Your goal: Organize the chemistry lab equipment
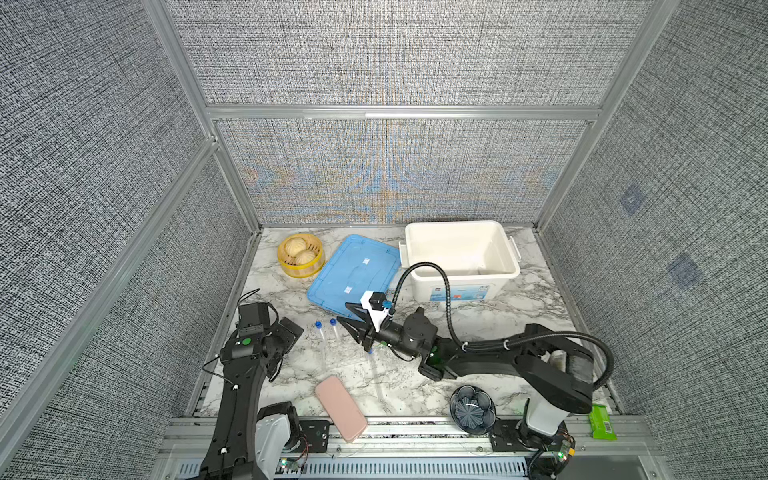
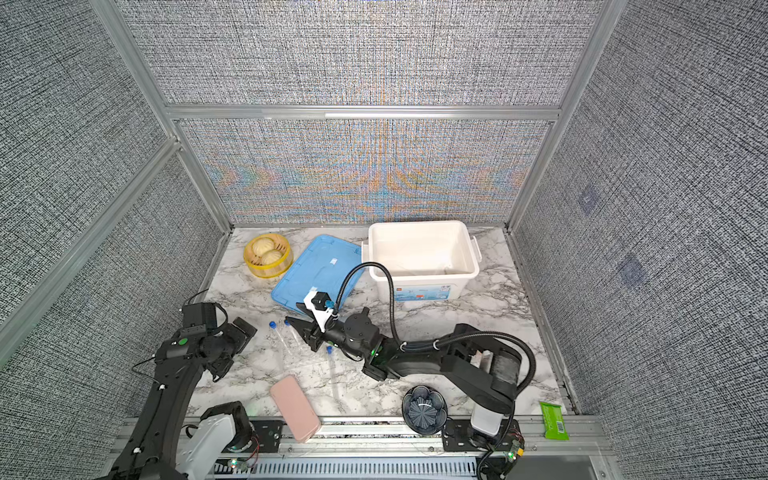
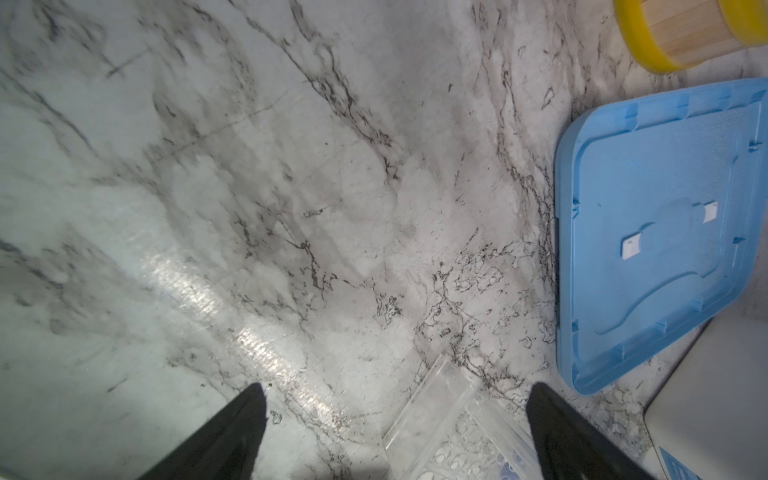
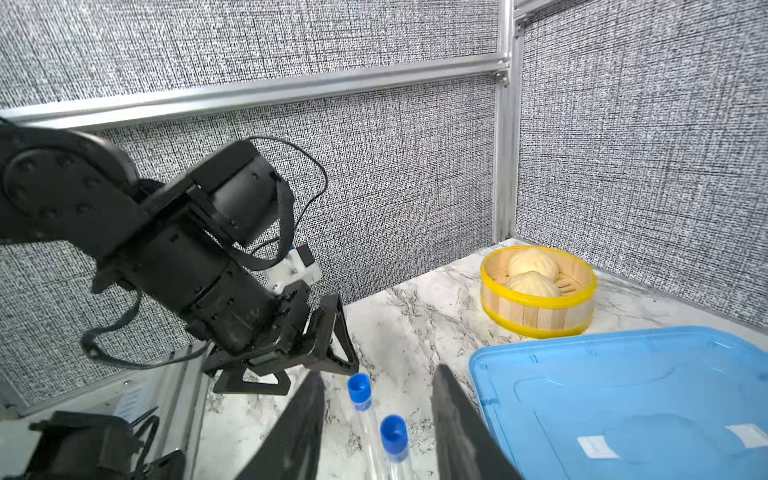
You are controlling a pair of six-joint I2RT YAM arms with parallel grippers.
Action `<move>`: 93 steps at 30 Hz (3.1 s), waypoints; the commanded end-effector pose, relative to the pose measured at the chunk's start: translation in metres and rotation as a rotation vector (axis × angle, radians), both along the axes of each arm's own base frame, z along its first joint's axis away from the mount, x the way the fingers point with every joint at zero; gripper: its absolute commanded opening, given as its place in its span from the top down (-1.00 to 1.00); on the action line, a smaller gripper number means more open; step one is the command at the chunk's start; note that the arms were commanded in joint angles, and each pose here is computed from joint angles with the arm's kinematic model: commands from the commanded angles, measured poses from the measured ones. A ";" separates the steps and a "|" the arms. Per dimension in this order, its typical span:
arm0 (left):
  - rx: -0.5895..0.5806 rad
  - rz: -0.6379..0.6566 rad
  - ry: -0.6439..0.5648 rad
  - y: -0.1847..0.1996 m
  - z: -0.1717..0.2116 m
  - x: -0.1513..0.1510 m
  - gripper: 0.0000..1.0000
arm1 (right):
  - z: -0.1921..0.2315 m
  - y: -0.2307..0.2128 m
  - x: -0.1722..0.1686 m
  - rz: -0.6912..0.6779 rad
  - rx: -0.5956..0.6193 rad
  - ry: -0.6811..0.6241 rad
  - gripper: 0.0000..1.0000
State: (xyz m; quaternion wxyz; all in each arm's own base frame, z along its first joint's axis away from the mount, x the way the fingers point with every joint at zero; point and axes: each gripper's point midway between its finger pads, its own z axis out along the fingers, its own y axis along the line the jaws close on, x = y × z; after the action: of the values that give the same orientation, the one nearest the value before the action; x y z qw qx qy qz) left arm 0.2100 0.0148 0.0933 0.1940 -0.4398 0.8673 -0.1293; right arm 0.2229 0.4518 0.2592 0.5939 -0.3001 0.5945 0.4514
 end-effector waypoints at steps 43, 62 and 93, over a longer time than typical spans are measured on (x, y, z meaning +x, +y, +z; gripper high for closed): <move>0.000 0.061 -0.054 0.004 0.010 -0.003 -0.98 | -0.230 -0.075 -0.069 0.018 -1.078 0.346 -0.70; -0.027 0.057 -0.045 0.002 -0.002 0.006 -0.98 | -0.238 -0.118 -0.022 -0.196 -1.127 0.498 -0.55; -0.025 0.046 -0.045 0.001 -0.003 0.002 -0.98 | -0.256 -0.084 0.008 -0.176 -1.090 0.731 0.37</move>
State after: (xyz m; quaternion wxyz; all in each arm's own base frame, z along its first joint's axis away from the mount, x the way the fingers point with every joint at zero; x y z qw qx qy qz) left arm 0.2108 0.0179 0.0896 0.2092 -0.4626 0.8502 -0.1396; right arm 0.2480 0.3894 0.0215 0.2109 -0.3397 0.9067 0.1346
